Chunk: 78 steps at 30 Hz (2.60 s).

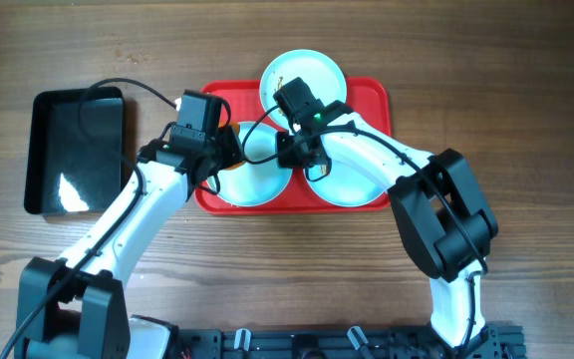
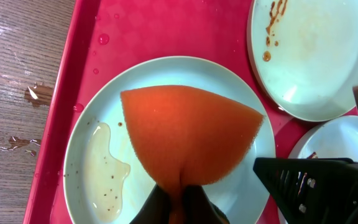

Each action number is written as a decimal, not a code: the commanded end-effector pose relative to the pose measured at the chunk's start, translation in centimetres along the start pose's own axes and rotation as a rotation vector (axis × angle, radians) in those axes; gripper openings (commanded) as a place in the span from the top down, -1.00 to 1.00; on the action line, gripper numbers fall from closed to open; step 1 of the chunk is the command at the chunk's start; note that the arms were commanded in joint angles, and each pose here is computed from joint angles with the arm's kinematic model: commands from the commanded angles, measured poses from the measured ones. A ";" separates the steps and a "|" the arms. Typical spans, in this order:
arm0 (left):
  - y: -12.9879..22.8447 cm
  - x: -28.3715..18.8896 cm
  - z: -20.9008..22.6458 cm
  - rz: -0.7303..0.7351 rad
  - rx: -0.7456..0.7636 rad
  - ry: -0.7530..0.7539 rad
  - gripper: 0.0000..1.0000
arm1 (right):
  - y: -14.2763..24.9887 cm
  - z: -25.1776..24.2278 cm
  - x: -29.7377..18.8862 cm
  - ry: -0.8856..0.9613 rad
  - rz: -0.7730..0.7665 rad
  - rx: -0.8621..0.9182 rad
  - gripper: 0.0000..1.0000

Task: Clean dirty plates on tray and stack at the side
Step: 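Keep scrubbing the front-left plate in circles with the sponge, then lift the front-left plate with the right gripper toward the back plate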

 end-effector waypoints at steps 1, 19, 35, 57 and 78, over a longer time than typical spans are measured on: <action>0.1 0.8 1.1 0.000 0.015 -0.055 0.92 | -0.2 -1.1 0.2 0.060 -0.016 0.021 0.91; 1.3 4.4 3.2 0.072 -0.009 -0.144 0.92 | 0.2 -1.1 0.3 0.054 0.006 -0.053 0.91; 3.2 7.1 6.9 0.122 -0.001 -0.373 0.92 | 0.2 -1.1 0.2 0.055 0.007 -0.053 0.91; -3.4 -7.9 3.6 -0.291 -0.106 -0.263 0.92 | -0.9 -0.7 -1.1 0.061 -0.043 -0.027 0.91; -0.3 -11.8 3.6 -0.207 -0.204 -0.167 0.92 | -3.9 -4.0 -17.4 0.455 -0.437 -0.217 0.91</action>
Point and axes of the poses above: each gripper's point midway between its finger pads, its own x axis out along the fingers, its own z axis along the line the jaws close on, y = z × x, the point moved 4 cm from there along -x, back along the fingers, and after that the axes turned 1 degree about x, right-handed, at the moved point
